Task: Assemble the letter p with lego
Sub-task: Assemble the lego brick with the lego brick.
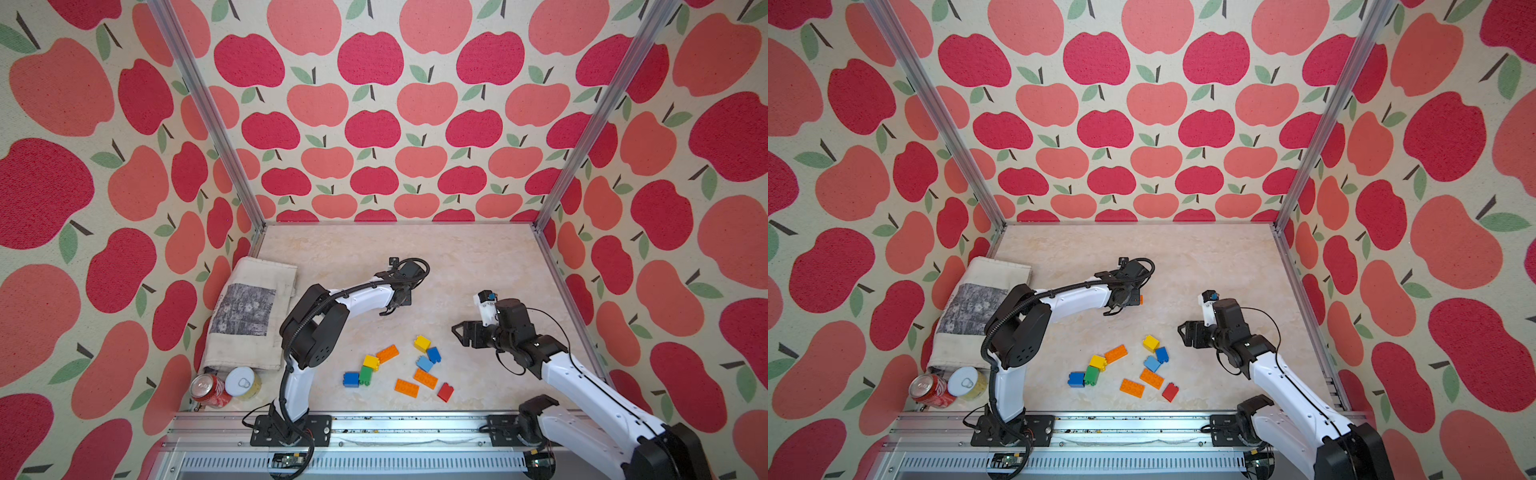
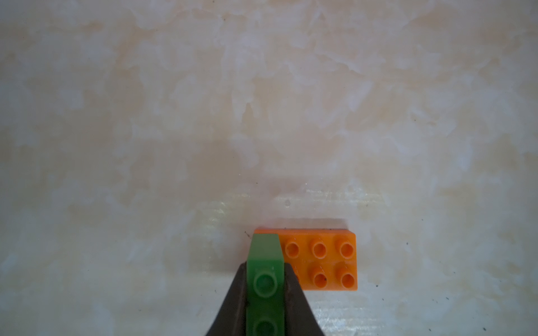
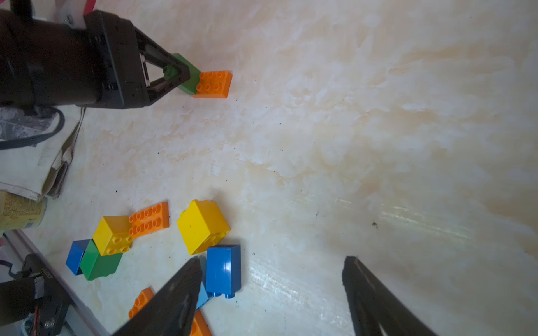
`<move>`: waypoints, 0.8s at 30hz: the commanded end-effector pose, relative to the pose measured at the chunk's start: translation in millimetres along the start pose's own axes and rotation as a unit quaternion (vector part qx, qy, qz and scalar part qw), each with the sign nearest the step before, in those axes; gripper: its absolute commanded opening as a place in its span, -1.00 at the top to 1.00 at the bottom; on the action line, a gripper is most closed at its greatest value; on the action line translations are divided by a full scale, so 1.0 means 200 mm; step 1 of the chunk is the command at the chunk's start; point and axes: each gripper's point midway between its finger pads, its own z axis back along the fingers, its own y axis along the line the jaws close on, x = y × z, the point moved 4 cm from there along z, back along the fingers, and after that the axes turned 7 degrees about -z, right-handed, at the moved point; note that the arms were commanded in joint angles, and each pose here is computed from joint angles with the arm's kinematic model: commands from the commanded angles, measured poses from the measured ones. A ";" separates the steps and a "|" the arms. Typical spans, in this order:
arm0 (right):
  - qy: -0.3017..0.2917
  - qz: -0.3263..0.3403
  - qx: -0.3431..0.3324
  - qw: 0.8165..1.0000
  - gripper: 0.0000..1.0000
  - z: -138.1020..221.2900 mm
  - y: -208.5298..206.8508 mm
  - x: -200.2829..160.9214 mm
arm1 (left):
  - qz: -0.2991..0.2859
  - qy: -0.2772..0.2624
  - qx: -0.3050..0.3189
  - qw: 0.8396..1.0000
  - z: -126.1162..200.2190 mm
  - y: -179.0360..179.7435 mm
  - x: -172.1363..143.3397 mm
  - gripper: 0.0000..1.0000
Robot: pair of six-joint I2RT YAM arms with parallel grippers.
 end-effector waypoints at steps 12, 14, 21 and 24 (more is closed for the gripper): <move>0.123 0.013 -0.027 0.992 -0.50 -0.14 0.05 -0.27 | -0.001 0.000 -0.057 0.998 0.24 0.04 -0.04 -0.08; 0.134 0.015 -0.035 0.990 -0.44 -0.15 0.05 -0.29 | 0.006 -0.024 -0.086 0.996 0.31 0.05 -0.03 -0.14; 0.158 0.041 -0.040 0.986 -0.31 -0.21 0.11 -0.32 | 0.044 -0.144 -0.227 0.962 0.48 0.17 -0.07 -0.29; 0.164 0.050 -0.045 0.984 -0.23 -0.23 0.13 -0.32 | 0.071 -0.190 -0.259 0.944 0.54 0.27 -0.10 -0.37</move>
